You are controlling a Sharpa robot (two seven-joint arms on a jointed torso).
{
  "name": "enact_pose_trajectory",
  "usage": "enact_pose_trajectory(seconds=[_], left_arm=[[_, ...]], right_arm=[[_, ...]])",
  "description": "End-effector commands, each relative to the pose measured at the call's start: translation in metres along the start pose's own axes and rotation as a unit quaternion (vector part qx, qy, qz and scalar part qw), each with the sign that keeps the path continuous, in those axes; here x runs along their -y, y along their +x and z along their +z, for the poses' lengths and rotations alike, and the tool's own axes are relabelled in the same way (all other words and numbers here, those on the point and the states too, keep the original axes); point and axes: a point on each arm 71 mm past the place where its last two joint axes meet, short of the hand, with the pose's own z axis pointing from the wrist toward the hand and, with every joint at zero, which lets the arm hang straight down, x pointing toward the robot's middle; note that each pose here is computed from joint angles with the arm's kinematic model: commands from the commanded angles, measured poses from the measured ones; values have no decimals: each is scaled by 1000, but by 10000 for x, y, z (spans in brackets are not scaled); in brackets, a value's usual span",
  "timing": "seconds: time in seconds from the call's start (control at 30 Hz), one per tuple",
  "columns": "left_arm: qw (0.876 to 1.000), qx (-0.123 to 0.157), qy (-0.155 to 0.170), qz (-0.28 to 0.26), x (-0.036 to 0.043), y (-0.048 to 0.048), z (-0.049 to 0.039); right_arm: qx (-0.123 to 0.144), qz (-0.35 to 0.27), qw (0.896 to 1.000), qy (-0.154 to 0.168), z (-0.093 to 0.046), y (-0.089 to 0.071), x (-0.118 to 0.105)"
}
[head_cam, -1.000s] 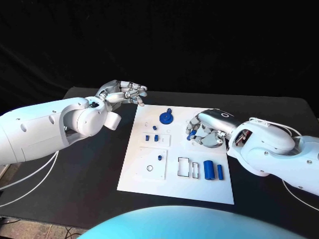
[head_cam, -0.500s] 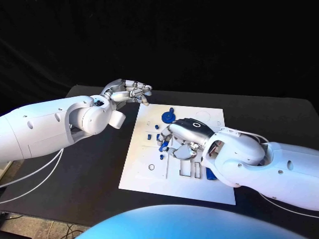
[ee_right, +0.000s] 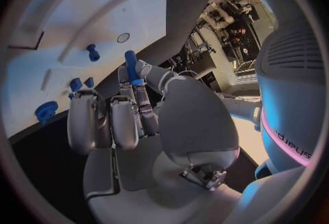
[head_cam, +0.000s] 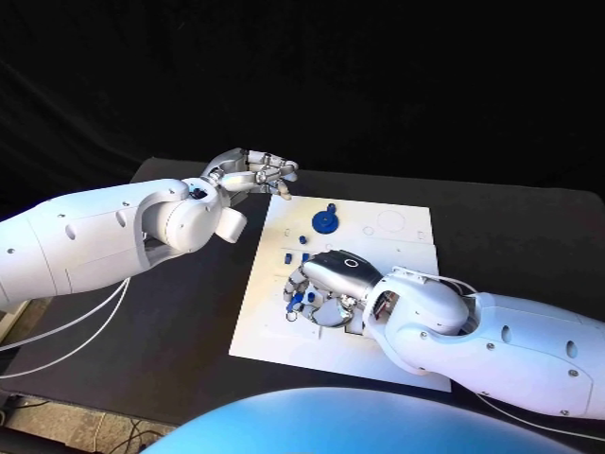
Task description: Assemble the parts on the task board
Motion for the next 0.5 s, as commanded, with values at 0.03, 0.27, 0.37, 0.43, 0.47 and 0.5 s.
enact_pose_trajectory(seconds=[0.03, 0.27, 0.37, 0.43, 0.47, 0.5], left_arm=[[1000, -9, 5, -1, 12, 31, 7], [1000, -9, 5, -2, 12, 34, 8], [1000, -9, 5, -2, 12, 33, 8], [1000, -9, 4, -2, 11, 32, 7], [1000, -9, 4, -1, 11, 31, 7], [1000, -9, 4, -1, 11, 30, 6]], right_arm=[[-6, -9, 1000, -13, 24, 56, -8], [-18, -18, 1000, -9, 53, 124, 28], [-23, -23, 999, -8, 58, 140, 46], [-26, -26, 999, -7, 60, 149, 55], [-27, -27, 999, -6, 61, 154, 60], [-29, -29, 999, -6, 63, 158, 63]])
